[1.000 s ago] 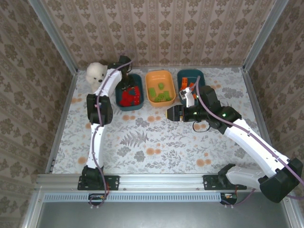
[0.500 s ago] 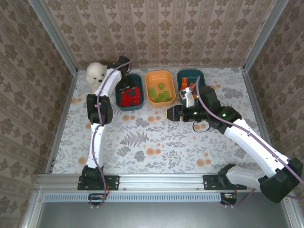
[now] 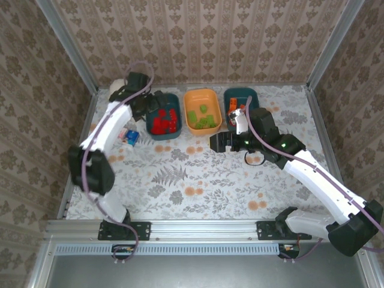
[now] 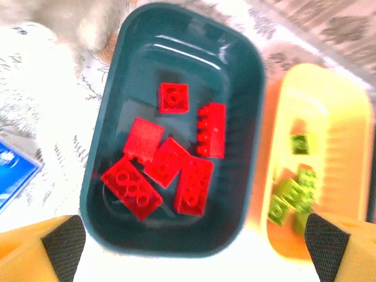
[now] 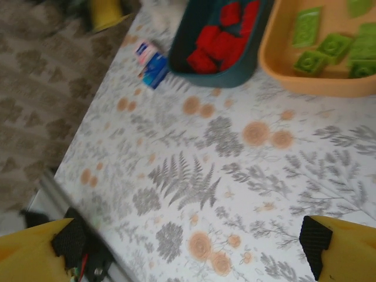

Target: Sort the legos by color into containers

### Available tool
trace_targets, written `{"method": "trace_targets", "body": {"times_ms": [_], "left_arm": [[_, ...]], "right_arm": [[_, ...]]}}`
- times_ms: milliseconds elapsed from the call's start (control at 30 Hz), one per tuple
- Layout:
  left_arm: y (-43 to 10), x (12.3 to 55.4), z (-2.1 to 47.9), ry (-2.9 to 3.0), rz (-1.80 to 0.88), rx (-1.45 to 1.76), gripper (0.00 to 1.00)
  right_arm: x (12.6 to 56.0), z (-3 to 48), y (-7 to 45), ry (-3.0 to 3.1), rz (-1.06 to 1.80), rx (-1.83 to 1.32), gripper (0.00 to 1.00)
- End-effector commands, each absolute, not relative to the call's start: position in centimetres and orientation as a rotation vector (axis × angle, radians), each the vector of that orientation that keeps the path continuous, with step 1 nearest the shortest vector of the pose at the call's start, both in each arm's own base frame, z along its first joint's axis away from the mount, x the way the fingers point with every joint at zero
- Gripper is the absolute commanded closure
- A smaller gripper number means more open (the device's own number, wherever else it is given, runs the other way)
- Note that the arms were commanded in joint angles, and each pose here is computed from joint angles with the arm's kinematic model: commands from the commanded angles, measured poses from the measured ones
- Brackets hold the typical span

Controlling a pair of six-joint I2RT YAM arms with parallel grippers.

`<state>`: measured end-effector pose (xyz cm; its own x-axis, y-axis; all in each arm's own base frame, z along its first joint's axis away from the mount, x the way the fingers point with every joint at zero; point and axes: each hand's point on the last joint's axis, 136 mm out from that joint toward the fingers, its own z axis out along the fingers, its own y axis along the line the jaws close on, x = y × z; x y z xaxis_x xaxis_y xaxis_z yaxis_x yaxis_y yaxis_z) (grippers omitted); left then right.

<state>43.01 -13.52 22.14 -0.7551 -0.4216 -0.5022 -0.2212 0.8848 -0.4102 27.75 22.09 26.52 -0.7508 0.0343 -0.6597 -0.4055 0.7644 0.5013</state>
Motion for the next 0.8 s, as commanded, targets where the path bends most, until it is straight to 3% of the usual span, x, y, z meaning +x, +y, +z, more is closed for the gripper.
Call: {"method": "trace_targets", "body": {"times_ms": [0, 200, 333, 467, 600, 767], "left_arm": [[-12.4, 39.9, 23.7, 2.341, -0.459, -0.480, 0.00], [-4.4, 32.4, 24.3, 2.274, -0.218, -0.596, 0.00], [4.4, 28.3, 24.1, 2.147, 0.341, -0.806, 0.00], [6.7, 29.5, 22.2, 2.024, 0.548, -0.579, 0.00], [7.2, 31.8, 17.8, 2.024, 0.590, -0.387, 0.00], [6.8, 34.7, 13.0, 2.140, 0.483, -0.292, 0.00]], "right_arm": [[29.8, 28.7, 18.9, 2.180, 0.654, -0.146, 0.00], [32.6, 28.7, 12.7, 2.142, 0.339, 0.100, 0.00], [34.3, 25.4, 2.7, 2.105, -0.119, 0.503, 0.00], [36.0, 22.7, -0.9, 1.914, -0.314, 0.443, 0.00], [36.9, 18.6, -2.9, 1.973, -0.507, 0.321, 0.00], [38.2, 13.5, -2.6, 2.036, -0.441, 0.222, 0.00]]}}
